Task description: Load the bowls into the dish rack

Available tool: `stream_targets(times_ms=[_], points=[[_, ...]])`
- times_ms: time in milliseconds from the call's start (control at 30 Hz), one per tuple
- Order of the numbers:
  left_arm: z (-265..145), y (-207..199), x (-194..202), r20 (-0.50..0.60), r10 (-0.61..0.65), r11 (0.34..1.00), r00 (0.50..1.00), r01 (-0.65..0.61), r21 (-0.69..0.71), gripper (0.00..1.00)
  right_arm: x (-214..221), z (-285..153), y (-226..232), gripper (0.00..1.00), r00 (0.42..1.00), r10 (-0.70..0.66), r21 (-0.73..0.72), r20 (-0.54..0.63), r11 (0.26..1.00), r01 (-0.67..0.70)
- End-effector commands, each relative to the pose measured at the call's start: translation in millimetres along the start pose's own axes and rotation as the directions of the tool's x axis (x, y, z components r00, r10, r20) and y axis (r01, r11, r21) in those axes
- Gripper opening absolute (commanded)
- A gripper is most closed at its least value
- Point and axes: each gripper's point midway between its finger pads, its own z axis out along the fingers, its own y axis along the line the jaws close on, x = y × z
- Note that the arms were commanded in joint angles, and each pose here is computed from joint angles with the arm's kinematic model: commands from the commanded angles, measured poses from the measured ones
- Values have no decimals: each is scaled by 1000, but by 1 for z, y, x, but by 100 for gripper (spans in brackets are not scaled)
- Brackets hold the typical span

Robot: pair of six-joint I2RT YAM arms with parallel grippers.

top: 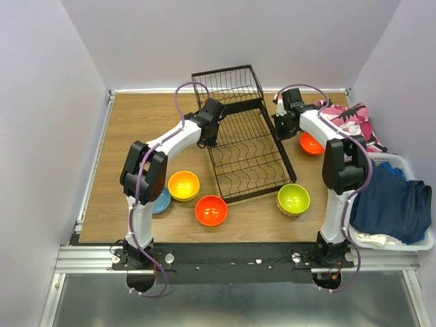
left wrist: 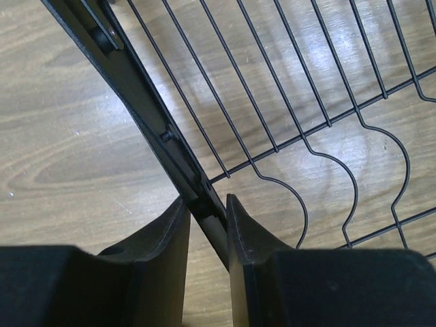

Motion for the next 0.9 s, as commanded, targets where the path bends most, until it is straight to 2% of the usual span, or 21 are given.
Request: stream_targets(times_ms=[0,467,733,867], points=[[-3,-14,-40,132,78,997,988,-80,12,5,-17,-30,7,1,989,130,-35,77,991,-127],[2,-6,-65,192,141,990,971,-132,-57,4,-5,-39,24,1,985,163,-107,53,982,-157],[7,-1,-50,159,168,985,973,-158,-74,5,11,-38,43,1,988,150,-138,21,980,-146],[14,10,-49,151,200,974,968,-179,-138,9,14,-35,46,1,988,154,-140,12,979,-151]])
